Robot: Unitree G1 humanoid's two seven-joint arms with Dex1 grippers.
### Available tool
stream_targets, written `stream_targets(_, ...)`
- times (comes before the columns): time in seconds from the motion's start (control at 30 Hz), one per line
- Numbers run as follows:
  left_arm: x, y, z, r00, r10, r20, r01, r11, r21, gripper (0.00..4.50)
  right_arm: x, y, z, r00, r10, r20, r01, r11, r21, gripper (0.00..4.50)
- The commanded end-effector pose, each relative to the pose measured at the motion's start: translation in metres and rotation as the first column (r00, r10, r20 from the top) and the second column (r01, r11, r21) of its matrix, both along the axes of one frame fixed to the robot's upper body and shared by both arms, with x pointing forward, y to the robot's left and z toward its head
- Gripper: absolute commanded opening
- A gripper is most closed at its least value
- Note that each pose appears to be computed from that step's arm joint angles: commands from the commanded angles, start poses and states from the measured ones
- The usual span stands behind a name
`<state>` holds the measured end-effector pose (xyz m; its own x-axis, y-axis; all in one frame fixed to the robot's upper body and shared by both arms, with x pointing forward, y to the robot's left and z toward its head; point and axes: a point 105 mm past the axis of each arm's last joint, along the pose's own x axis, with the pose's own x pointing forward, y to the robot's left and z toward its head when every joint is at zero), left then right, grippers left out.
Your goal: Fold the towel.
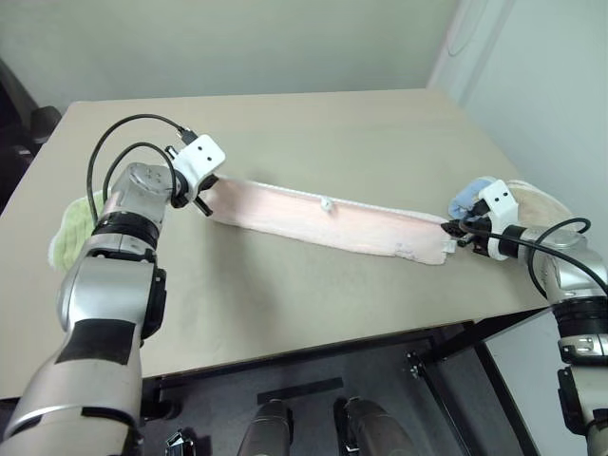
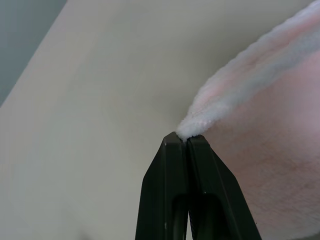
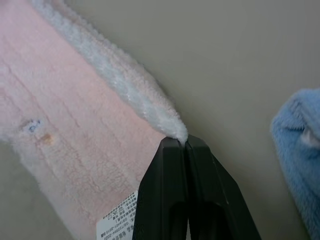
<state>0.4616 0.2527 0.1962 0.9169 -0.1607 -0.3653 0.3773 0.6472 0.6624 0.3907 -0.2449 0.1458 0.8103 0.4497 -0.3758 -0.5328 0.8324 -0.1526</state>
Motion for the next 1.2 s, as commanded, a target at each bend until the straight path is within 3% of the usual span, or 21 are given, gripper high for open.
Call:
stream_targets(0.03,0.002,0.013,0.014,0.996,0.07,0.054,-0.071,0.997,0.022,0.02,0.01,-0.012,0.016,0.996,-0.064,0.064,0.066,0.998,-0.026,0.0)
stream_targets(0.43,-0.003,0.016,-0.013,0.997,0.071,-0.035,-0.067,0.992,0.104,0.02,0.018,-0.01,0.003,0.998,-0.061,0.033,0.063,0.996,-0.063,0.0)
stream_targets(0.53,-0.003,0.017,-0.013,0.996,0.079,-0.03,-0.077,0.994,0.084,0.68,0.019,-0.01,0.003,0.997,-0.062,0.04,0.064,0.996,-0.061,0.67)
stream_targets(0.8,-0.003,0.018,-0.012,0.996,0.086,-0.023,-0.086,0.996,0.031,3.56,0.017,-0.008,0.006,0.998,-0.038,0.054,0.04,0.999,-0.035,3.47)
stream_targets(0.9,-0.002,0.02,-0.008,0.994,0.107,0.009,-0.107,0.994,0.021,3.57,0.018,-0.008,0.011,0.996,-0.045,0.083,0.047,0.999,-0.021,4.48)
stream_targets(1.03,0.0,0.026,0.002,0.985,0.159,0.072,-0.158,0.987,-0.02,3.57,0.022,-0.017,0.025,0.982,-0.106,0.153,0.109,0.994,-0.008,4.48)
stream_targets(1.2,0.0,0.039,0.018,0.952,0.273,0.139,-0.244,0.95,-0.196,3.57,0.018,-0.024,0.044,0.966,-0.151,0.212,0.144,0.988,0.047,4.48)
